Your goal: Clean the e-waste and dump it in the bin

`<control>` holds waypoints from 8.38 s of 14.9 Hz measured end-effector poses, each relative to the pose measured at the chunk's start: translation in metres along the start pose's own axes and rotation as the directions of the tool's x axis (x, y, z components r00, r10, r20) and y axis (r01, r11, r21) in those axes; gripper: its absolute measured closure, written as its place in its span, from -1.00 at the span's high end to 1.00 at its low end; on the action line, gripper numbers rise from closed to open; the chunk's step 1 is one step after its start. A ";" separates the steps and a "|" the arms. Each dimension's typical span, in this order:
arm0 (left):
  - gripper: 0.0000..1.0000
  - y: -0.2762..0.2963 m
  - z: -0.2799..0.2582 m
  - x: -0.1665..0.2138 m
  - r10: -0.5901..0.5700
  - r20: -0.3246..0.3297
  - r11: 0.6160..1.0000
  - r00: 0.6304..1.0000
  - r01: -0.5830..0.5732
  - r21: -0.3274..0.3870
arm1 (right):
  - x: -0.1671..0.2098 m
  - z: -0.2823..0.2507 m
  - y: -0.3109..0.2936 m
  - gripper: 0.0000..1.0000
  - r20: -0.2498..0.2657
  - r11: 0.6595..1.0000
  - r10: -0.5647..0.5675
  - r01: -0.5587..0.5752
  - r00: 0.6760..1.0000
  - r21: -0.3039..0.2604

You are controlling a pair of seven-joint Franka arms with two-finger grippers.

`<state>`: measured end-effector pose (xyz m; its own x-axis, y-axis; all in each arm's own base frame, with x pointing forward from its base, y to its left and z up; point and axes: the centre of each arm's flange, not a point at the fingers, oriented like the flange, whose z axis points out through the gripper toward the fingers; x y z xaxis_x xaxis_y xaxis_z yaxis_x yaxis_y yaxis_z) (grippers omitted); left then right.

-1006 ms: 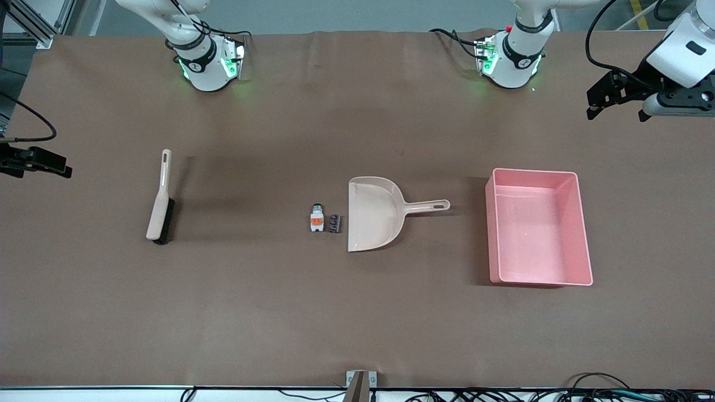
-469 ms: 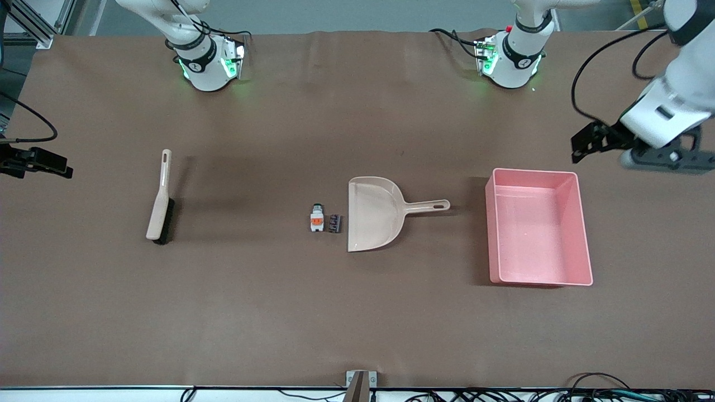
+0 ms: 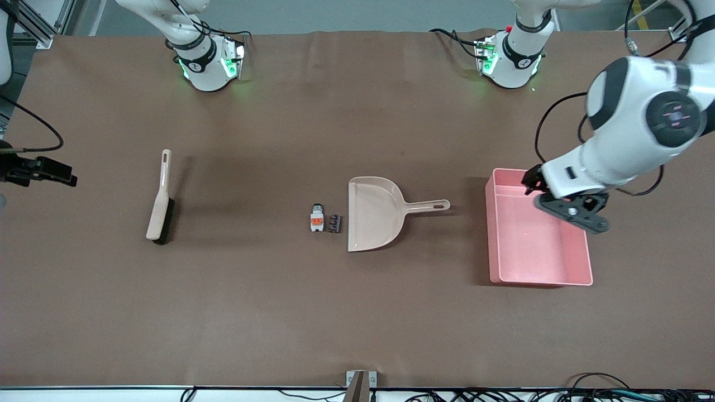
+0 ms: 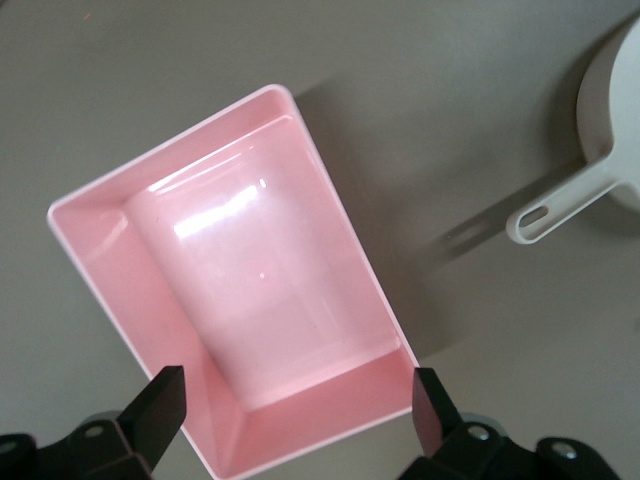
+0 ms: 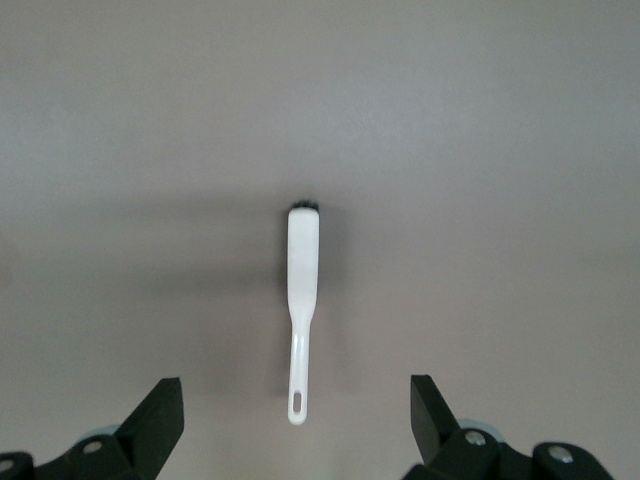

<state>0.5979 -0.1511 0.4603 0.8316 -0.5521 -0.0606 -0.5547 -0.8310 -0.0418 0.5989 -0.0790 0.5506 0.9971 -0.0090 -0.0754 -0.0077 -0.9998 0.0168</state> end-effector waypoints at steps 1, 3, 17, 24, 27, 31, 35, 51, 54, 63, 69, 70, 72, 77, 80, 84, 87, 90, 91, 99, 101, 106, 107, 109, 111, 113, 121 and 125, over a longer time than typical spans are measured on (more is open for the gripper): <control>1.00 0.020 0.006 0.010 0.060 0.014 0.998 0.998 -0.060 0.034 | 0.004 0.012 0.000 1.00 0.003 1.000 -0.001 0.001 1.000 0.000; 0.96 0.065 0.018 0.026 0.164 0.041 0.984 0.986 -0.166 0.064 | 0.012 0.037 0.003 1.00 0.004 1.000 0.004 -0.004 1.000 0.003; 0.83 0.224 0.127 0.071 0.615 0.049 0.788 0.787 -0.616 0.019 | 0.025 0.179 0.007 1.00 0.035 0.997 0.040 -0.043 0.999 0.066; 0.64 0.248 0.162 0.079 0.767 0.046 0.639 0.640 -0.769 0.037 | -0.030 0.289 -0.004 1.00 0.172 0.995 0.043 -0.057 0.984 0.080; 0.62 0.264 0.173 0.079 0.801 0.074 0.591 0.594 -0.804 0.059 | -0.055 0.321 -0.007 1.00 0.181 0.995 0.046 -0.061 0.982 0.077; 0.62 0.264 0.188 0.083 0.810 0.077 0.578 0.582 -0.813 0.061 | -0.074 0.335 -0.014 1.00 0.209 0.995 0.038 -0.056 0.977 0.079; 0.59 0.267 0.198 0.083 0.812 0.079 0.576 0.578 -0.816 0.047 | -0.086 0.332 -0.016 0.93 0.219 0.995 0.036 -0.055 0.975 0.081; 0.51 0.285 0.219 0.088 0.836 0.099 0.537 0.540 -0.842 0.050 | -0.088 0.324 -0.002 0.21 0.184 0.996 0.031 -0.046 0.982 0.082; 0.45 0.284 0.221 0.091 0.835 0.105 0.537 0.540 -0.841 0.060 | -0.094 0.308 0.012 0.22 0.123 0.995 0.060 -0.070 0.991 0.078; 0.04 0.276 0.222 0.093 0.828 0.105 0.548 0.551 -0.834 0.063 | -0.136 0.326 0.001 0.22 0.033 0.996 0.058 -0.060 0.998 0.063; -0.05 0.275 0.221 0.094 0.826 0.104 0.550 0.553 -0.833 0.064 | -0.135 0.326 -0.007 -0.09 0.031 0.997 0.041 -0.043 0.999 0.062; -0.05 0.275 0.221 0.094 0.826 0.104 0.550 0.553 -0.833 0.064 | -0.134 0.325 -0.008 -0.14 0.030 0.997 0.038 -0.039 0.999 0.061; -0.05 0.274 0.221 0.094 0.826 0.104 0.550 0.554 -0.833 0.064 | -0.133 0.325 -0.010 -0.18 0.022 0.998 0.034 -0.035 0.999 0.060; -0.08 0.274 0.221 0.094 0.826 0.104 0.550 0.554 -0.832 0.065 | -0.132 0.324 -0.012 -0.50 0.016 0.998 0.030 -0.031 0.999 0.059; -0.08 0.275 0.221 0.094 0.826 0.104 0.550 0.553 -0.833 0.065 | -0.132 0.324 -0.012 -0.50 0.015 0.998 0.030 -0.031 0.999 0.059; -0.08 0.275 0.221 0.094 0.826 0.104 0.550 0.553 -0.833 0.065 | -0.132 0.324 -0.012 -0.50 0.015 0.998 0.031 -0.031 0.999 0.059; -0.08 0.275 0.221 0.094 0.826 0.104 0.550 0.553 -0.833 0.065 | -0.132 0.324 -0.012 -0.50 0.015 0.998 0.031 -0.032 0.999 0.059; -0.08 0.275 0.221 0.094 0.827 0.104 0.549 0.553 -0.833 0.065 | -0.132 0.324 -0.012 -0.50 0.015 0.998 0.031 -0.032 0.999 0.059; -0.08 0.275 0.221 0.094 0.827 0.104 0.549 0.553 -0.833 0.065 | -0.132 0.324 -0.012 -0.50 0.015 0.998 0.031 -0.032 0.999 0.059; -0.08 0.275 0.219 0.095 0.826 0.102 0.550 0.554 -0.832 0.067 | -0.131 0.327 -0.011 -0.43 0.010 0.998 0.032 -0.033 0.999 0.057; -0.08 0.275 0.219 0.095 0.826 0.102 0.550 0.554 -0.832 0.067 | -0.131 0.328 -0.011 -0.43 0.010 0.998 0.032 -0.033 0.999 0.057; -0.08 0.275 0.219 0.095 0.826 0.102 0.550 0.554 -0.832 0.067 | -0.130 0.331 -0.011 -0.37 0.004 0.998 0.033 -0.033 0.999 0.056; -0.08 0.275 0.219 0.095 0.826 0.102 0.550 0.554 -0.832 0.067 | -0.130 0.332 -0.011 -0.37 0.005 0.998 0.033 -0.033 0.999 0.056; -0.08 0.275 0.219 0.095 0.826 0.102 0.550 0.554 -0.832 0.067 | -0.130 0.333 -0.011 -0.36 0.006 0.998 0.033 -0.033 0.999 0.056; -0.08 0.275 0.219 0.095 0.826 0.102 0.550 0.554 -0.832 0.067 | -0.130 0.334 -0.011 -0.36 0.008 0.998 0.033 -0.033 0.999 0.056; -0.09 0.275 0.219 0.095 0.826 0.102 0.550 0.554 -0.832 0.067 | -0.130 0.335 -0.011 -0.42 0.008 0.998 0.033 -0.034 0.999 0.056; -0.33 0.274 0.219 0.096 0.826 0.101 0.550 0.555 -0.832 0.069 | -0.126 0.331 -0.010 -0.48 -0.002 0.998 0.033 -0.033 0.999 0.055; -0.33 0.274 0.216 0.097 0.825 0.103 0.550 0.555 -0.832 0.071 | -0.111 0.312 -0.015 -0.48 0.041 0.997 0.030 -0.033 0.999 0.065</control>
<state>0.5207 -0.4179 0.2273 0.0009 -0.9853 -0.1709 -0.9990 0.0066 -0.0434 0.4644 -0.0679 0.2478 0.9925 -0.0395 -0.1156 -0.0451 -0.9979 -0.0457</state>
